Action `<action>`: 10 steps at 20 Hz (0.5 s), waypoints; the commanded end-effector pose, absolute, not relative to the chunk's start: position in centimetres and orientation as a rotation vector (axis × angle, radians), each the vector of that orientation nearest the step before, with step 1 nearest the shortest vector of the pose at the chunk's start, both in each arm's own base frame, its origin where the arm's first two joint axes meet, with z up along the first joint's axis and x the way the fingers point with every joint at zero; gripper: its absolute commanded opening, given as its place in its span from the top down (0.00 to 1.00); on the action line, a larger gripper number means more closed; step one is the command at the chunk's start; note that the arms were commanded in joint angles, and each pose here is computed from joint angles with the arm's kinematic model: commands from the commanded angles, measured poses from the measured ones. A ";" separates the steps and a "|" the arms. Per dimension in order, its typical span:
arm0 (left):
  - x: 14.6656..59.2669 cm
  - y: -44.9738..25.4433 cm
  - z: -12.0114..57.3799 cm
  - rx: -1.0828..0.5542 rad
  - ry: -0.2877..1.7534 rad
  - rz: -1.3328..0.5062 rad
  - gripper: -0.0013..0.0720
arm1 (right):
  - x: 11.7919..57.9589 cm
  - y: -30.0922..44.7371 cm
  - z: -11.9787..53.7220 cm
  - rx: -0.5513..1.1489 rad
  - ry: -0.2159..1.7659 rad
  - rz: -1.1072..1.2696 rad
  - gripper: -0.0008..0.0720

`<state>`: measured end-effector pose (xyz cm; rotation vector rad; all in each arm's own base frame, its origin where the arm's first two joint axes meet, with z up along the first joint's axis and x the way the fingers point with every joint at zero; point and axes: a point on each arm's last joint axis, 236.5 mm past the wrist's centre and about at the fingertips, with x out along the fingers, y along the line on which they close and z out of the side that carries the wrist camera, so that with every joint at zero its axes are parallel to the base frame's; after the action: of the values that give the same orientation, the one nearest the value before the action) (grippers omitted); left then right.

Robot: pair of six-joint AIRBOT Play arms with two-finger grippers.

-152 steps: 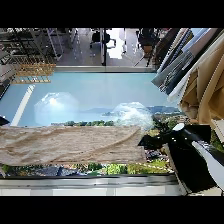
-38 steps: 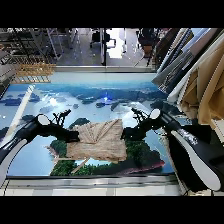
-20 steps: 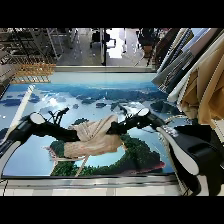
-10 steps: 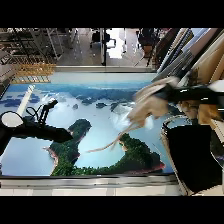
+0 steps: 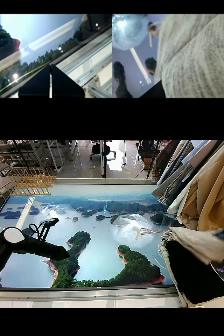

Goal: Fold the clothes and pants, and hang the long-sleeved shirts on hangers.

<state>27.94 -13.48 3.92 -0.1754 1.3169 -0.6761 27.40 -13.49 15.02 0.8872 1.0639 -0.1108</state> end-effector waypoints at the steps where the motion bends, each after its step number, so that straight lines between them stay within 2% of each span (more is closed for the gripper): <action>1: 28.0 -11.8 3.0 -0.122 1.339 -0.627 0.97 | 17.2 -12.6 6.5 1.074 1.393 -0.321 0.97; 3: 28.3 -11.2 3.0 -0.135 1.332 -0.606 0.97 | 11.9 -11.9 2.0 1.149 1.592 -0.469 0.97; 5: 29.0 -10.5 3.0 -0.149 1.311 -0.578 0.97 | 7.3 -11.9 -1.0 1.138 1.743 -0.607 0.97; 6: 29.5 -10.2 3.0 -0.156 1.295 -0.563 0.97 | 6.3 -12.7 -1.8 1.110 1.756 -0.658 0.80; 8: 30.1 -9.8 3.1 -0.166 1.277 -0.545 0.97 | 7.3 -15.0 -1.8 1.038 1.679 -0.675 0.00; 10: 30.2 -9.7 3.1 -0.168 1.274 -0.541 0.97 | 10.1 -18.1 0.9 0.943 1.542 -0.680 0.03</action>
<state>29.58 -10.20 3.12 -0.1628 1.2921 -0.5633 10.00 -14.88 0.02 1.0585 1.6017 -0.6086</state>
